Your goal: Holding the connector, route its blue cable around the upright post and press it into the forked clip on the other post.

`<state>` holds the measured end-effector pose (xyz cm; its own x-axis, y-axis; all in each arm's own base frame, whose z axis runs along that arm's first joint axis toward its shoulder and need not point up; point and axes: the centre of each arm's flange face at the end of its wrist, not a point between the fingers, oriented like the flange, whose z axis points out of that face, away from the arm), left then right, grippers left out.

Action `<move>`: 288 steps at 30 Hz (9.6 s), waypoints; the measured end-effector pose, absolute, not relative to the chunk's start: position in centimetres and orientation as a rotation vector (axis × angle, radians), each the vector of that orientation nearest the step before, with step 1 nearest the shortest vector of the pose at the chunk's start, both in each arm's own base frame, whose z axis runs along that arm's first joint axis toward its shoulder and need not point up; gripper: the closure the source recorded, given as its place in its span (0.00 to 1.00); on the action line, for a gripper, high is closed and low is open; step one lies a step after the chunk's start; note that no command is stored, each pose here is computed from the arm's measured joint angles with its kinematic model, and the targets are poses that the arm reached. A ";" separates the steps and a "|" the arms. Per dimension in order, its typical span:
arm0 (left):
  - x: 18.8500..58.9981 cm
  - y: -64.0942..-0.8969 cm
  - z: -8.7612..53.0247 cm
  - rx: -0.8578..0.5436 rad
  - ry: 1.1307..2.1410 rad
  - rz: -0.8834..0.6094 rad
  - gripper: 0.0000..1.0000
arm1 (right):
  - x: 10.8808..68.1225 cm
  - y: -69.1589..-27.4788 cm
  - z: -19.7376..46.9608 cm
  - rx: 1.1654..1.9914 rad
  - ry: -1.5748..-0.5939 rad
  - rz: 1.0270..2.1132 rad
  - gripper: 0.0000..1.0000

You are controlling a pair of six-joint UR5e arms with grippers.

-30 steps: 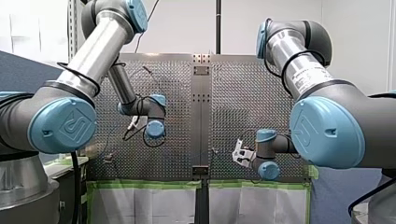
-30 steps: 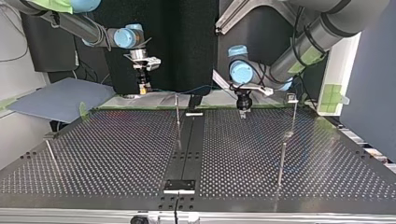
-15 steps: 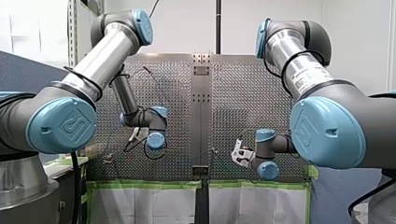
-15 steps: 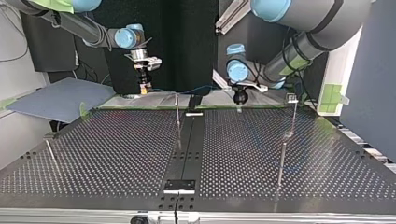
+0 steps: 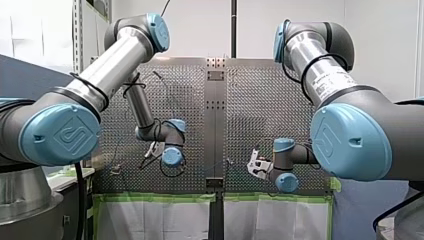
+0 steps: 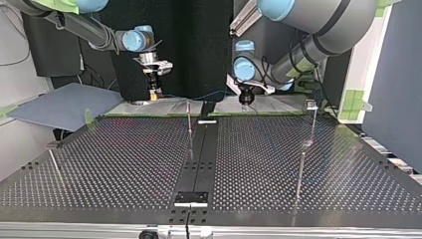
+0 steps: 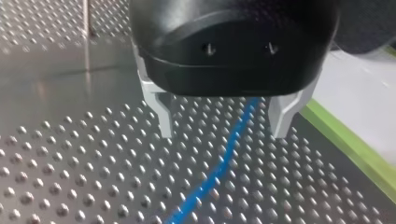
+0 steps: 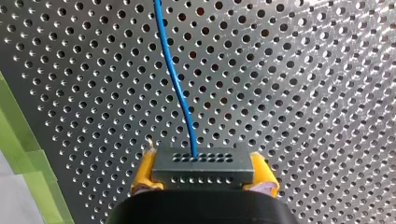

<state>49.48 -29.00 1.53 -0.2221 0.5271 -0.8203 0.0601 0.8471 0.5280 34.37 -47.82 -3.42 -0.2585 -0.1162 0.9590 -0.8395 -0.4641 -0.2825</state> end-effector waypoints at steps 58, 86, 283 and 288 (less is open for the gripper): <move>46.2 -36.1 -3.7 0.474 1.816 0.091 0.00 | 34.5 -48.0 -3.3 1.457 -1.172 1.776 1.00; 45.9 -40.0 -2.7 0.323 1.745 -0.245 0.00 | 34.4 -47.5 -3.8 1.531 -1.142 1.700 1.00; 51.5 -45.4 -1.6 0.037 1.747 -0.195 0.98 | 26.8 -53.3 -7.3 1.567 -1.179 1.615 1.00; 51.8 -45.4 -1.5 0.039 1.744 -0.196 0.98 | 26.7 -53.2 -8.5 1.600 -1.193 1.581 1.00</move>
